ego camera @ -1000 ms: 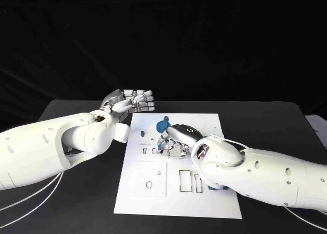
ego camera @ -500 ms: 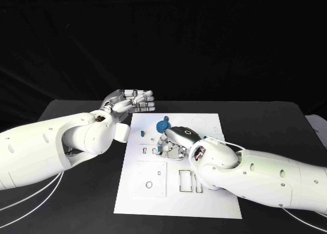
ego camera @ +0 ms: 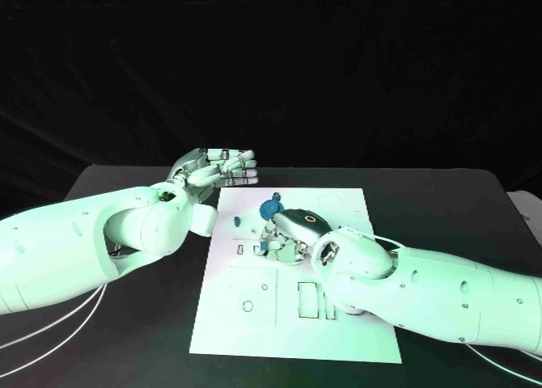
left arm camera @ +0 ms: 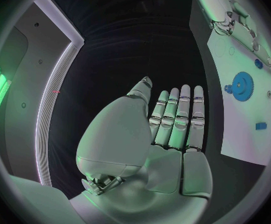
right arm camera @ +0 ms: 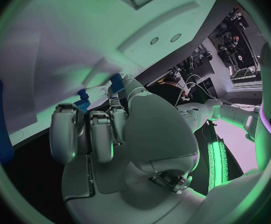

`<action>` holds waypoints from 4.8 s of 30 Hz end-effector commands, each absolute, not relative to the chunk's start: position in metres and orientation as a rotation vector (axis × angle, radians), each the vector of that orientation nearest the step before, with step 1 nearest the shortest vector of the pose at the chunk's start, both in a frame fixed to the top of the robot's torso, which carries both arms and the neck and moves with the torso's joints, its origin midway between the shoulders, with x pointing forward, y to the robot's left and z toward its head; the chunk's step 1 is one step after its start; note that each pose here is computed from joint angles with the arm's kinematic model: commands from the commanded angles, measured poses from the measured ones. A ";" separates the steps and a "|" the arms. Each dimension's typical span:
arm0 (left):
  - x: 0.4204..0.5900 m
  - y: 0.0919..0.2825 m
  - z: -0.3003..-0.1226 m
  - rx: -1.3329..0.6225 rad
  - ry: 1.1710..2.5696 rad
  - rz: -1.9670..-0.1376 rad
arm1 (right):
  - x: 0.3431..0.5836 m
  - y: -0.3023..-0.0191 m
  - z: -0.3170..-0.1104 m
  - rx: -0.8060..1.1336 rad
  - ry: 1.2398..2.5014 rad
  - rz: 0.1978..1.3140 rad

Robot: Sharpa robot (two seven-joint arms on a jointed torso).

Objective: Assemble the parts on the task board

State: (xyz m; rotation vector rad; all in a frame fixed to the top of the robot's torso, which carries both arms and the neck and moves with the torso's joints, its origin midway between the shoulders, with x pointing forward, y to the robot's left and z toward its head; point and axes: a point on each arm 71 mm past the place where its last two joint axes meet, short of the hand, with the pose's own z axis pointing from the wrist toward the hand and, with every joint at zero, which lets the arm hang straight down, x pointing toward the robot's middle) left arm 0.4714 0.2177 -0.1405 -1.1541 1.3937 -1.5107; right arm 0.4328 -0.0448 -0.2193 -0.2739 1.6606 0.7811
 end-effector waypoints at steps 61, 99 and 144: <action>0.471 0.217 -0.140 -1.152 1.407 -1.527 | 0.429 -0.047 -0.220 -0.289 1.631 0.749; 0.498 0.197 -0.171 -0.360 2.251 -0.654 | 0.459 -0.248 -0.128 0.313 1.496 0.846; 0.508 0.148 -0.191 -0.034 2.410 -0.300 | 0.469 -0.258 -0.128 0.302 1.484 0.765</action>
